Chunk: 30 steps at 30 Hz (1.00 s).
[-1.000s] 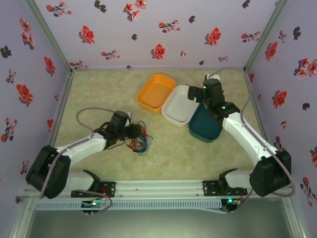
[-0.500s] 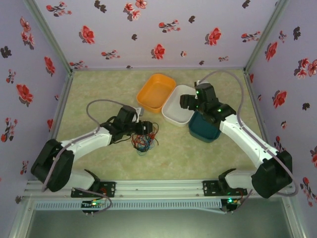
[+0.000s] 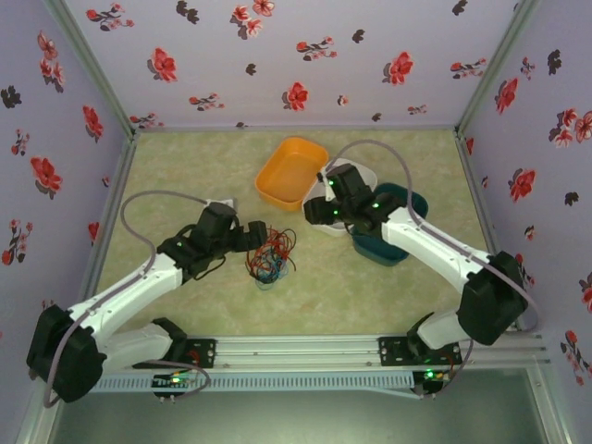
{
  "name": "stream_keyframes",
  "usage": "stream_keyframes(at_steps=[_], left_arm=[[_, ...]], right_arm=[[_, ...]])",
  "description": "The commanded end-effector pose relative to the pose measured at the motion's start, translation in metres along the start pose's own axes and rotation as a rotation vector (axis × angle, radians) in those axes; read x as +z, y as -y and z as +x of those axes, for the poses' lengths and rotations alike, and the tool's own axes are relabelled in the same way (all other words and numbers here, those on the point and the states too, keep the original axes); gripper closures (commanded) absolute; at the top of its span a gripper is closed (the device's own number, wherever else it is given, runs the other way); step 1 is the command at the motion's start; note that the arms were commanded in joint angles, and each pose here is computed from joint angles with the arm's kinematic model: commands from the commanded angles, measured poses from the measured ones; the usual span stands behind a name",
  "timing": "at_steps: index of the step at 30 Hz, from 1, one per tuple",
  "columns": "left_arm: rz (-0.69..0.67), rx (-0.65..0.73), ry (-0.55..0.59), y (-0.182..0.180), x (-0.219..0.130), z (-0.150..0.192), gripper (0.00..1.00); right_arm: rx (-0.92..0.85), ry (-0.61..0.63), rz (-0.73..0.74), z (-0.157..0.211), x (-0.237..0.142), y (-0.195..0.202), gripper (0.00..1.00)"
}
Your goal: Untangle the cables
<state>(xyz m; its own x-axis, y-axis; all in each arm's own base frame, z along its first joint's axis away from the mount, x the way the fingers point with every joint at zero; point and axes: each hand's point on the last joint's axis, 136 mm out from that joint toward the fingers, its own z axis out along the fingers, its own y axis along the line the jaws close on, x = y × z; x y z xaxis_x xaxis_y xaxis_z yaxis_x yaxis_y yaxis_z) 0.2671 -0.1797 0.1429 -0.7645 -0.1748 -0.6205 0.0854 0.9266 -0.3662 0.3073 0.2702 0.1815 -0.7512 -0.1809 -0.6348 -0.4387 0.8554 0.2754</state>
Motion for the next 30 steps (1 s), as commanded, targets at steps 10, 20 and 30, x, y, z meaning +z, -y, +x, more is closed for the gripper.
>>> stream_keyframes(at_steps=[10,20,30], left_arm=[[0.035,-0.102,-0.231,-0.019,0.007,0.074,0.14],[0.06,-0.106,-0.281,-0.016,0.031,0.093,0.39],[0.06,0.043,-0.201,-0.011,0.057,0.073,0.82]], right_arm=[[-0.276,-0.234,-0.179,0.034,0.035,-0.085,0.63],[-0.251,-0.317,-0.208,0.048,0.062,-0.092,0.72],[-0.209,-0.368,-0.169,0.053,0.081,-0.082,0.75]])
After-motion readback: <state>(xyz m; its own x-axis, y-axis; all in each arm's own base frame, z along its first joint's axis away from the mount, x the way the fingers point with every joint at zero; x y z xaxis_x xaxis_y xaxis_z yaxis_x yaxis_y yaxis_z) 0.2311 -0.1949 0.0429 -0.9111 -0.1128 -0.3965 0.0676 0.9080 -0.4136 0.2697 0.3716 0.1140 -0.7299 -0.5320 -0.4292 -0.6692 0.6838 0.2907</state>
